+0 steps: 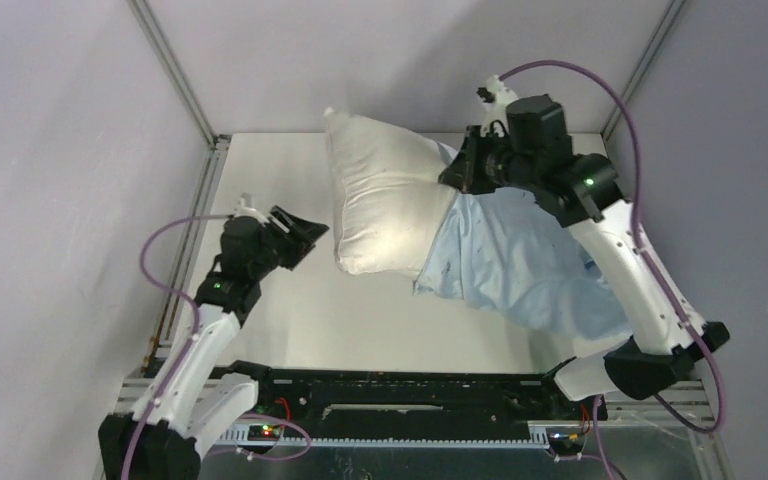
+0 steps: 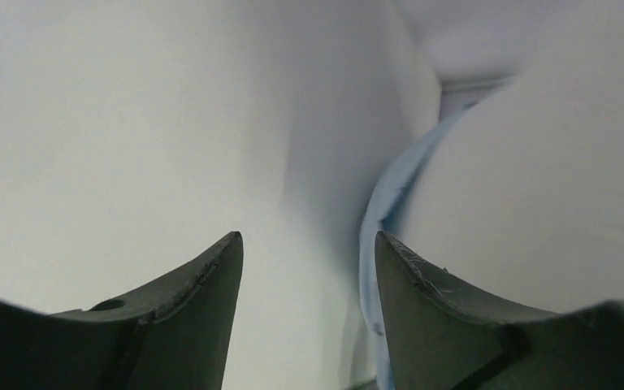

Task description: Put the pillow into the pillowcase

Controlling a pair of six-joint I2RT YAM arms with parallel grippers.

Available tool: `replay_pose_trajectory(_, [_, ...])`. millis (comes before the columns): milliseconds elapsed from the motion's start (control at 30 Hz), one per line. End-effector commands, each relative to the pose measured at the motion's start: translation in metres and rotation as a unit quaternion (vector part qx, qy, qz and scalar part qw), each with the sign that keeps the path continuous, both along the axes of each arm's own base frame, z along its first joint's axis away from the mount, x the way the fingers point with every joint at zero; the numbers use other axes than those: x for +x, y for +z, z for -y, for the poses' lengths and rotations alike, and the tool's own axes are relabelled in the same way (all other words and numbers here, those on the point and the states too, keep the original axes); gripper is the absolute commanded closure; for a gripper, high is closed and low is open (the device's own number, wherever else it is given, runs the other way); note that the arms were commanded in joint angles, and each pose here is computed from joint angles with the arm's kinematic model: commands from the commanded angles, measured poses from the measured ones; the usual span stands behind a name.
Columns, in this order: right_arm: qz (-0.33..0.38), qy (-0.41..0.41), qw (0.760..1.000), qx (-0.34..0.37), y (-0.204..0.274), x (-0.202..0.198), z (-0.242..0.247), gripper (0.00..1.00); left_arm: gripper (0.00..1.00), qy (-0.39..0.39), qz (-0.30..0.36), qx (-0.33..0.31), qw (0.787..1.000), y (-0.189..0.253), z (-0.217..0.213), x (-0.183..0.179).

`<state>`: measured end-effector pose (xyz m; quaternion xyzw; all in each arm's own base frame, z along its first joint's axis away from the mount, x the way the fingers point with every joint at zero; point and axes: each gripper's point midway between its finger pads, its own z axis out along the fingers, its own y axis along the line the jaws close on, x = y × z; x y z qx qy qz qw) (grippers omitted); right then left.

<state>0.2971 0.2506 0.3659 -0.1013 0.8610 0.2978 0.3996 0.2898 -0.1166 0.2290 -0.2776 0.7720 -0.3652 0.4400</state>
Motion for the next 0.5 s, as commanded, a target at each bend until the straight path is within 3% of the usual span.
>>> replay_pose_trajectory(0, [0.086,0.068,0.985,0.136,0.099,-0.032,-0.008,1.0,0.34,-0.092,0.021,-0.088,0.992,0.015,0.044,-0.002])
replay_pose_trajectory(300, [0.102,0.087,0.972,0.195,0.129,-0.034,-0.009,1.0,0.27,-0.168,0.023,-0.116,0.979,0.018,0.097,-0.022])
replay_pose_trajectory(467, [0.1,0.092,0.969,0.208,0.134,-0.033,-0.013,1.0,0.31,-0.19,-0.009,-0.117,0.975,-0.006,0.12,-0.033])
